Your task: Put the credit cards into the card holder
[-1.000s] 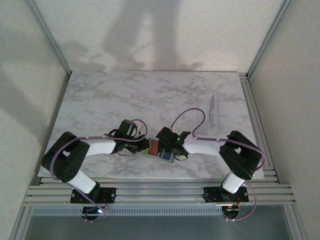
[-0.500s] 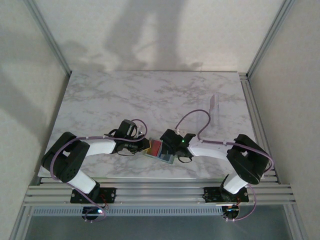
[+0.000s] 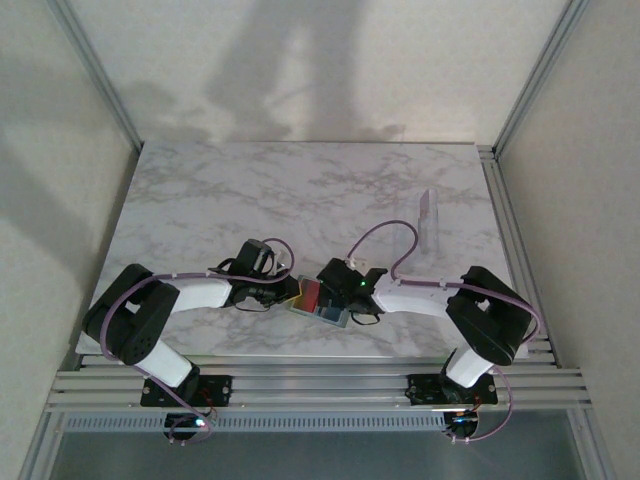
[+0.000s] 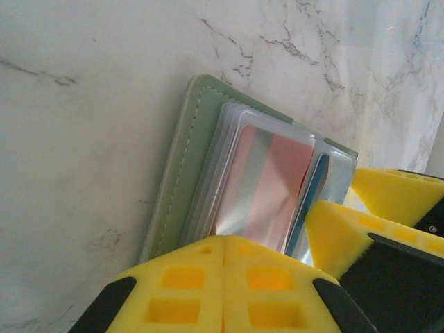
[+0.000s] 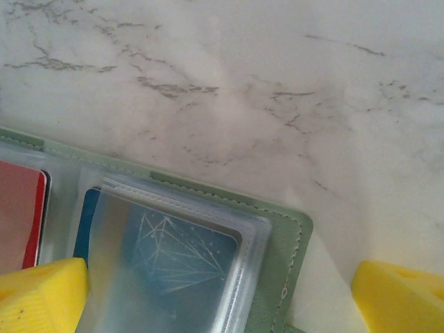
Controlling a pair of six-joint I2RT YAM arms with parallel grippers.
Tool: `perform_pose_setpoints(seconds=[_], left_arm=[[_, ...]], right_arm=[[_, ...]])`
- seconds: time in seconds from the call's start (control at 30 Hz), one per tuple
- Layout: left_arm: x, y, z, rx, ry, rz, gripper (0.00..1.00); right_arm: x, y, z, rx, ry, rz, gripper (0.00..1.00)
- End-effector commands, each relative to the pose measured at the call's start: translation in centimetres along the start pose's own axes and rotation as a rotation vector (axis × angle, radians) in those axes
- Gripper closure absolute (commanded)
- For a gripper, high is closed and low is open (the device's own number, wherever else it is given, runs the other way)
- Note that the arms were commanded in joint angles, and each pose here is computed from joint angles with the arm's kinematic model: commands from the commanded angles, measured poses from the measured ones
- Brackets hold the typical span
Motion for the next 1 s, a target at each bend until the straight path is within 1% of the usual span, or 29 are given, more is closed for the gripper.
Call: perform_pose_setpoints(seconds=[0.0,0.2,0.27,0.37,0.47,0.63,0.77,0.87,0.97], left_arm=[[0.0,-0.1,2.6,-0.105,0.063,-0.022,0.95],[0.1,-0.1,2.7,-0.11,0.065,-0.022,0.95],[0.1,0.0,2.7,-0.108,0.066,-0.022,0.95],[0.1,-0.1,2.7,-0.104,0.07,-0.021,0.95],[0.1,-0.2,2.7,-0.1,0.071,-0.018,0.95],[0.2,0.0,2.5,-0.093,0.067,-0.02,0.95],[0.2,0.0,2.5,-0.094,0.066,-0.021,0.95],[0.2,0.0,2.6,-0.096,0.069,-0.023,0.95],[0.2,0.1,2.5,-0.093,0.071,-0.023,0.95]], right_arm=[[2.9,-1.2,-0.9,0.026,-0.018,0.082,0.01],[3.2,0.3,-2.7,0.089,-0.008,0.073,0.01],[2.7,0.7,-2.1,0.055,0.021,0.063,0.01],[1.4,0.7,0.9,-0.063,0.076,0.066,0.01],[0.4,0.4,2.5,-0.114,0.049,0.046,0.01],[0.2,-0.2,2.2,-0.106,0.005,0.002,0.01],[0.9,-0.9,1.8,-0.109,0.005,0.012,0.01],[0.6,-0.1,2.8,-0.18,0.002,0.006,0.01],[-0.4,1.4,2.8,-0.178,0.011,-0.02,0.01]])
Point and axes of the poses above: each hand's point on the last joint's axis, 136 mm out from that joint toward the fingers, its own y axis back along the fingers, its own z axis along the line the jaws close on, x = y × z, the point moved 4 cm from there along y, back along the fingers, and after that the axes turned 13 degrees about y, right-handed, at the moved point
